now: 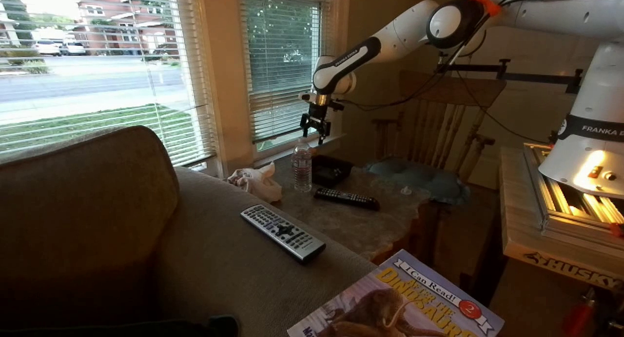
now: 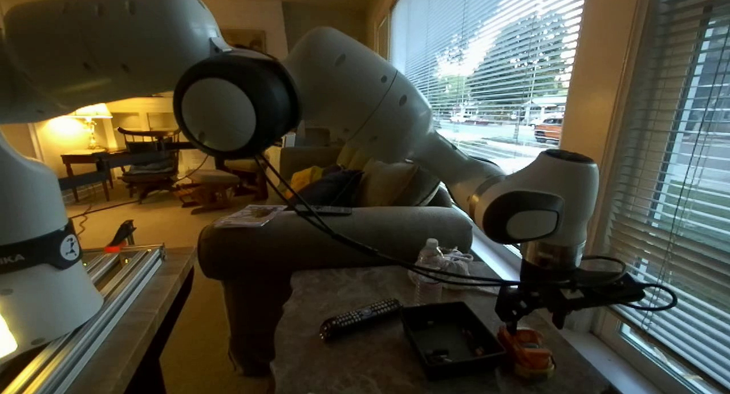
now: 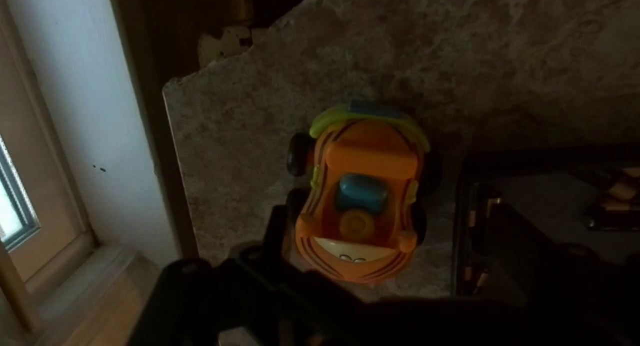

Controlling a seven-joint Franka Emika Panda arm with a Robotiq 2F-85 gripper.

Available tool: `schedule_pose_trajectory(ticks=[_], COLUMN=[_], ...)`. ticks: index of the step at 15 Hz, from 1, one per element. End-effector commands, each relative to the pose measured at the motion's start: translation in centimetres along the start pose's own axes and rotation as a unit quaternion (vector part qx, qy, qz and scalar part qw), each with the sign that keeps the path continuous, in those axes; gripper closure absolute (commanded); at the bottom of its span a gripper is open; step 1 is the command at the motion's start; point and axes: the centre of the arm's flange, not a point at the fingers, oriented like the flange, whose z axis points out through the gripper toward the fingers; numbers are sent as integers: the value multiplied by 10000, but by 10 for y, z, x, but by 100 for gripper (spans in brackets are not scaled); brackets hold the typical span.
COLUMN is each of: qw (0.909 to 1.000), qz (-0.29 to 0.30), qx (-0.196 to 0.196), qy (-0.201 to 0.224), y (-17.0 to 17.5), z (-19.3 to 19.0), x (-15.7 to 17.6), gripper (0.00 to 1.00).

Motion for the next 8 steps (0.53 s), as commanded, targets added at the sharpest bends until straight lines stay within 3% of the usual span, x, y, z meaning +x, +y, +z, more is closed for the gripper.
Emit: schedule_pose_trajectory(ticks=[1, 8], qw=[9995, 9986], qz=[-223, -486], qx=[39, 101], qy=[201, 206], y=[36, 39], z=[24, 35], x=[0, -2], gripper=[0, 0])
